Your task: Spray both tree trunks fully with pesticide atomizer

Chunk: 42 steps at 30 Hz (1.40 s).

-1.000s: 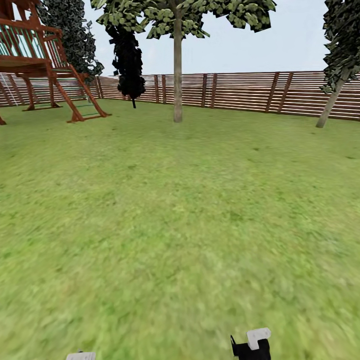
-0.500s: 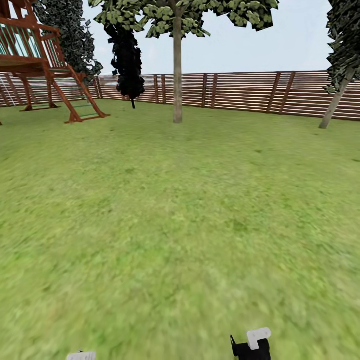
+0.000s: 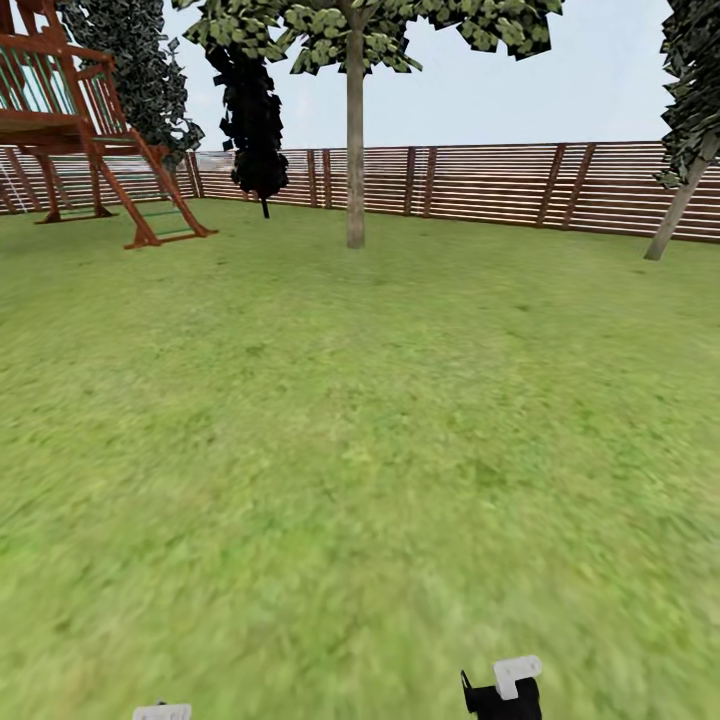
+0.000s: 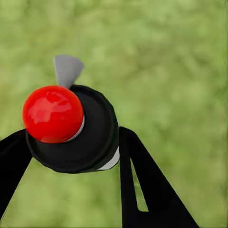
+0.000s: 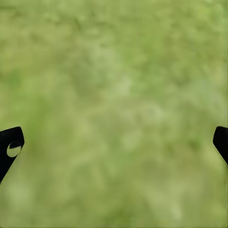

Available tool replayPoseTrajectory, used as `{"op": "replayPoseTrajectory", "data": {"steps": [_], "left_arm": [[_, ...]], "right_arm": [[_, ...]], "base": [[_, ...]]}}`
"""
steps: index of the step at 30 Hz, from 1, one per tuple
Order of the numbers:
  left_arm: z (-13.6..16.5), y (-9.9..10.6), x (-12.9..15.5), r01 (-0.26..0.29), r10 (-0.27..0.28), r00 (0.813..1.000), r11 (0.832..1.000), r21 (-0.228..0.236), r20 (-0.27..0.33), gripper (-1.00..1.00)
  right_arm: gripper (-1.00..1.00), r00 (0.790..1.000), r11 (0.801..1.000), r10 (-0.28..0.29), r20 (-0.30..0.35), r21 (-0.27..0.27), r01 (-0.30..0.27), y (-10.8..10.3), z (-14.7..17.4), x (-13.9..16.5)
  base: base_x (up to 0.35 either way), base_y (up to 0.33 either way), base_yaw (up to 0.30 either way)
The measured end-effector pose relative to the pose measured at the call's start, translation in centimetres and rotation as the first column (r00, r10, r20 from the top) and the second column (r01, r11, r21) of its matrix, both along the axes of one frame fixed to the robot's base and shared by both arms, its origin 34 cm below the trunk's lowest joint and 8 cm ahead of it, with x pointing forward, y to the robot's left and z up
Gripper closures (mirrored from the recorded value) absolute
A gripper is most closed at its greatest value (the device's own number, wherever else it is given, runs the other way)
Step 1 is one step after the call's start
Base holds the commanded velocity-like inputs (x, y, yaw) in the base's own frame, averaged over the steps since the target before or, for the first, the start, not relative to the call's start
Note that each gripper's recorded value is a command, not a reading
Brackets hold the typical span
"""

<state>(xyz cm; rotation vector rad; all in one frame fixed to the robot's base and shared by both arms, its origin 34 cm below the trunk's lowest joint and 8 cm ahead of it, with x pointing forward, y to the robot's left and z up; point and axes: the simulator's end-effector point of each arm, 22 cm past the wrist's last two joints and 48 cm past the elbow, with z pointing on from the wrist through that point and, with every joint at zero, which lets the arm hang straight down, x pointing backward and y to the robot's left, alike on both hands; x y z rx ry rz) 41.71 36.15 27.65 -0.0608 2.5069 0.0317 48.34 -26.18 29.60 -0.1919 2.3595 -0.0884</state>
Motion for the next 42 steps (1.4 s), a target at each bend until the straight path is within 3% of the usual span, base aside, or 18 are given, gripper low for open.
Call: {"op": "replayPoseTrajectory", "data": {"steps": [42], "left_arm": [[-0.02,-0.11,0.0,0.0,0.0,1.0,1.0,-0.001,0.0,1.0]], "right_arm": [[-1.0,1.0,1.0,0.0,-0.001,0.0,0.0,0.0,-0.02,-0.03]], "base": [[0.34,0.0,0.0]]}}
